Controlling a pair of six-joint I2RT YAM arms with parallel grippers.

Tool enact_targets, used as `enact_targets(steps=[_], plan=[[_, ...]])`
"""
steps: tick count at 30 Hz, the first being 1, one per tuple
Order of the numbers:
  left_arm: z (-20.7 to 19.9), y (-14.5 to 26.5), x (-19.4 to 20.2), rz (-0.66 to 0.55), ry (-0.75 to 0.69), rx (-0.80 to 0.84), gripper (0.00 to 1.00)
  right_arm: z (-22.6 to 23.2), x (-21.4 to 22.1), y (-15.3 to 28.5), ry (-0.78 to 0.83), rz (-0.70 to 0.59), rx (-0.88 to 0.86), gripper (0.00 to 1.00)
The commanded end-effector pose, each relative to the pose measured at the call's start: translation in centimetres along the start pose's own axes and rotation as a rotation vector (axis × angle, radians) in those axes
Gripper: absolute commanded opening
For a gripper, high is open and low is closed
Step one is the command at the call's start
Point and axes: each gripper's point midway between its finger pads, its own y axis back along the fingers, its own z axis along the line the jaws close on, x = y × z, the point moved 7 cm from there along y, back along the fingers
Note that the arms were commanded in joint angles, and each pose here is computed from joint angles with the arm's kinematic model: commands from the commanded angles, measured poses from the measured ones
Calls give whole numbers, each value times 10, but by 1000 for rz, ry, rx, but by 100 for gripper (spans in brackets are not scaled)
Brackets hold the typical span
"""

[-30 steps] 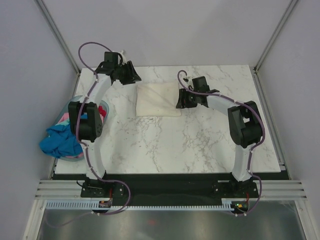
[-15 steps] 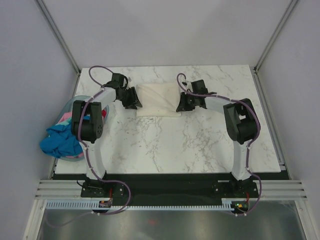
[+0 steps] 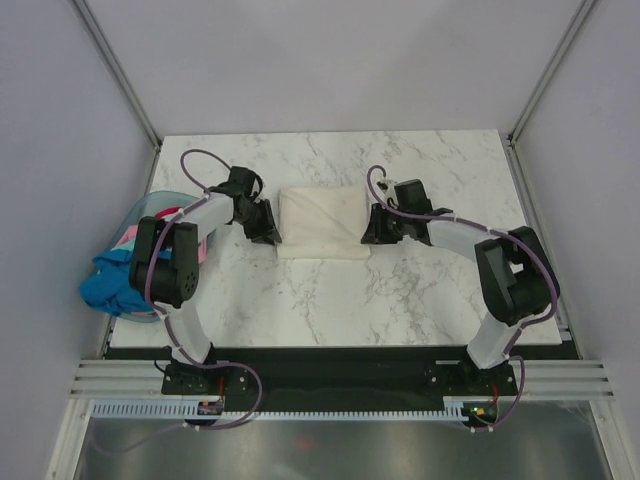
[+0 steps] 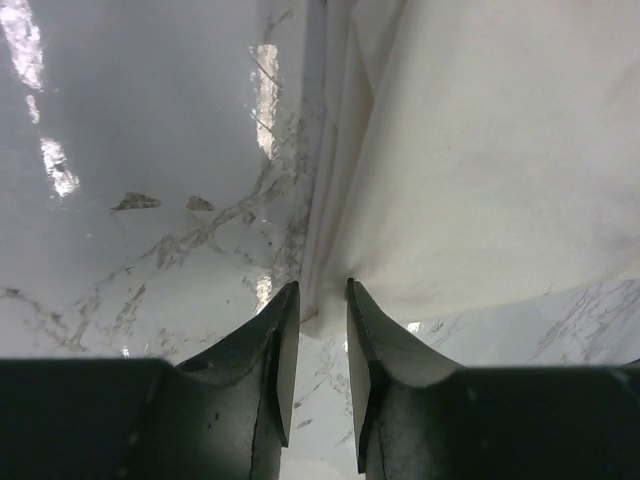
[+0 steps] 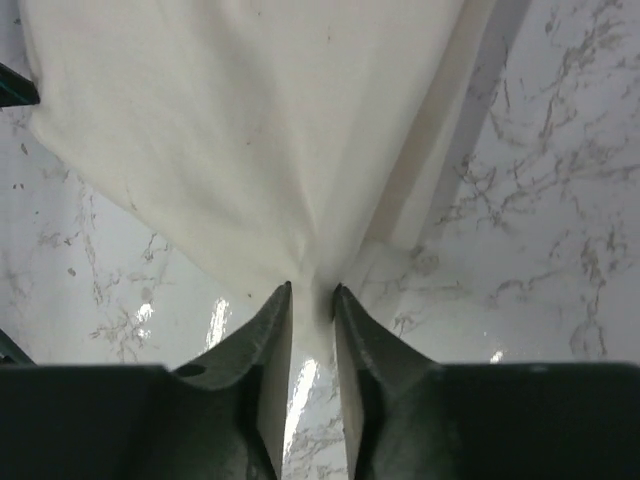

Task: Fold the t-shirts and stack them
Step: Fold the tshirt

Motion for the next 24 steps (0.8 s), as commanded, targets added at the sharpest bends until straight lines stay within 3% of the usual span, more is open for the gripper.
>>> enact_targets(steps=[1, 6, 10, 17, 24], plan=[[1, 23, -6, -58, 9, -49, 33, 9, -17, 20, 25, -78, 32, 34], [-22, 40, -30, -115, -19, 32, 39, 5, -41, 29, 60, -78, 69, 50], [-42, 32, -46, -90, -41, 169, 39, -4, -78, 25, 80, -88, 19, 54], [-41, -4, -71, -65, -39, 168, 37, -26, -115, -20, 160, -52, -28, 59], [-26, -32, -82, -69, -21, 72, 36, -51, -155, -50, 163, -100, -68, 59]])
